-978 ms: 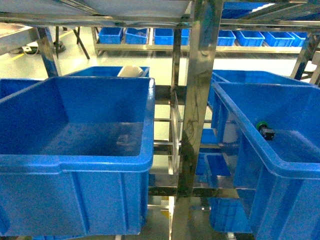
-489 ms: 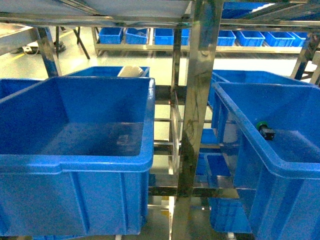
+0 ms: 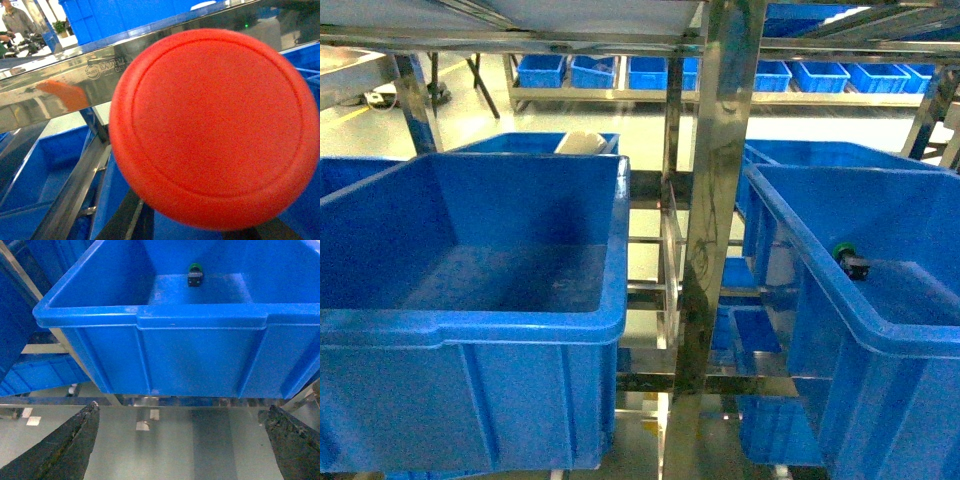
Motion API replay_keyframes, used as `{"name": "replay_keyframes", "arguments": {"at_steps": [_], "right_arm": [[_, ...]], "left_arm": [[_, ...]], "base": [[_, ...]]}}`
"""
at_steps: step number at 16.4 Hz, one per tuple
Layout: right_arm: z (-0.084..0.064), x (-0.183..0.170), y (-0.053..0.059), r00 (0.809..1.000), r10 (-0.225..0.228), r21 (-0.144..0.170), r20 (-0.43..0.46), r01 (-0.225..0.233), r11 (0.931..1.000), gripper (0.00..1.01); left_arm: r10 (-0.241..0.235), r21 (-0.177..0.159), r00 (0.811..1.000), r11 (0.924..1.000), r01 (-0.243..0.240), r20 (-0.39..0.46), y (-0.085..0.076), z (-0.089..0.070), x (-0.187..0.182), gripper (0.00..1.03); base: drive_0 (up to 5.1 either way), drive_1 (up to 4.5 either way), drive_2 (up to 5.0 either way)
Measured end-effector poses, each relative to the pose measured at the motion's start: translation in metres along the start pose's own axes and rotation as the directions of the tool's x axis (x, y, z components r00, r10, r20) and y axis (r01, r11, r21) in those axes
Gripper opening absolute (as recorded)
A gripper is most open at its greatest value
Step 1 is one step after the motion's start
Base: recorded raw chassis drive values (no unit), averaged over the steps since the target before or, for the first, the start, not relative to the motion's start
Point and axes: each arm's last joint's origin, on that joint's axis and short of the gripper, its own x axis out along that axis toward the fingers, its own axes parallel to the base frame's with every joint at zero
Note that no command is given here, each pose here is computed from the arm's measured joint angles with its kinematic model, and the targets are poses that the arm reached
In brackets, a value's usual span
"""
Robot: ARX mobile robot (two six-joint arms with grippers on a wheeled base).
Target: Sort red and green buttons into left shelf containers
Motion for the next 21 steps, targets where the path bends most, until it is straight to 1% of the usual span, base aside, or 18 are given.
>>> {"name": "replay_keyframes", "arguments": {"at_steps": [1, 2, 4, 5, 6, 7, 8, 10, 11, 13, 14, 15, 17, 18, 20, 21], "right_arm": [[0.000, 0.000, 0.000, 1.000, 0.000, 0.000, 0.000, 0.000, 1.0000, 0.98], [0.000, 0.000, 0.000, 1.000, 0.000, 0.000, 0.000, 0.000, 1.0000, 0.98], [0.000, 0.000, 0.000, 1.000, 0.000, 0.000, 0.000, 0.000, 1.0000, 0.98], [0.000, 0.000, 0.000, 1.000, 0.000, 0.000, 0.000, 0.000, 1.0000, 0.98], [0.000, 0.000, 0.000, 1.000, 0.000, -0.001, 0.000, 0.000, 1.0000, 0.98], [0.000, 0.000, 0.000, 1.000, 0.000, -0.001, 0.000, 0.000, 1.0000, 0.98], [0.000, 0.000, 0.000, 1.000, 0.000, 0.000, 0.000, 0.000, 1.0000, 0.98], [0.000, 0.000, 0.000, 1.000, 0.000, 0.000, 0.000, 0.000, 1.0000, 0.98], [0.000, 0.000, 0.000, 1.000, 0.000, 0.000, 0.000, 0.000, 1.0000, 0.98], [0.000, 0.000, 0.000, 1.000, 0.000, 0.000, 0.000, 0.000, 1.0000, 0.98], [0.000, 0.000, 0.000, 1.000, 0.000, 0.000, 0.000, 0.000, 1.0000, 0.98], [0.000, 0.000, 0.000, 1.000, 0.000, 0.000, 0.000, 0.000, 1.0000, 0.98], [0.000, 0.000, 0.000, 1.000, 0.000, 0.000, 0.000, 0.000, 1.0000, 0.98], [0.000, 0.000, 0.000, 1.000, 0.000, 0.000, 0.000, 0.000, 1.0000, 0.98], [0.000, 0.000, 0.000, 1.000, 0.000, 0.000, 0.000, 0.000, 1.0000, 0.98], [0.000, 0.000, 0.000, 1.000, 0.000, 0.000, 0.000, 0.000, 1.0000, 0.98]], "left_arm": [[-0.006, 0.002, 1.000, 1.0000, 0.006, -0.017, -0.001, 0.000, 0.006, 0.26], [-0.011, 0.022, 0.999, 0.9997, 0.013, -0.051, -0.004, -0.001, 0.012, 0.26], [-0.039, 0.039, 0.993, 0.9983, 0.043, -0.109, -0.017, -0.007, 0.019, 0.26], [-0.045, 0.043, 0.990, 0.9978, 0.051, -0.135, -0.023, -0.010, 0.023, 0.26], [-0.048, 0.063, 0.987, 0.9963, 0.058, -0.154, -0.030, -0.012, 0.029, 0.26], [-0.064, 0.072, 0.981, 0.9943, 0.078, -0.184, -0.037, -0.013, 0.038, 0.26], [-0.062, 0.082, 0.979, 0.9935, 0.079, -0.194, -0.042, -0.013, 0.048, 0.26], [-0.078, 0.085, 0.965, 0.9911, 0.102, -0.252, -0.052, -0.014, 0.066, 0.26], [-0.072, 0.092, 0.958, 0.9906, 0.101, -0.276, -0.057, -0.017, 0.074, 0.26], [-0.073, 0.089, 0.944, 0.9902, 0.107, -0.323, -0.063, -0.024, 0.085, 0.26], [-0.081, 0.073, 0.932, 0.9908, 0.114, -0.353, -0.065, -0.027, 0.089, 0.26], [-0.083, 0.059, 0.926, 0.9919, 0.112, -0.368, -0.067, -0.030, 0.093, 0.26], [-0.076, 0.023, 0.910, 0.9954, 0.093, -0.407, -0.065, -0.037, 0.104, 0.26], [-0.071, 0.000, 0.897, 0.9968, 0.079, -0.436, -0.063, -0.042, 0.108, 0.26], [-0.056, -0.021, 0.878, 0.9984, 0.052, -0.476, -0.060, -0.051, 0.118, 0.26], [-0.041, -0.033, 0.871, 0.9990, 0.028, -0.489, -0.057, -0.054, 0.121, 0.26]], "base": [[0.0, 0.00, 0.0], [0.0, 0.00, 0.0], [0.0, 0.00, 0.0], [0.0, 0.00, 0.0], [0.0, 0.00, 0.0], [0.0, 0.00, 0.0], [0.0, 0.00, 0.0], [0.0, 0.00, 0.0], [0.0, 0.00, 0.0], [0.0, 0.00, 0.0], [0.0, 0.00, 0.0], [0.0, 0.00, 0.0], [0.0, 0.00, 0.0], [0.0, 0.00, 0.0], [0.0, 0.00, 0.0], [0.0, 0.00, 0.0]]}}
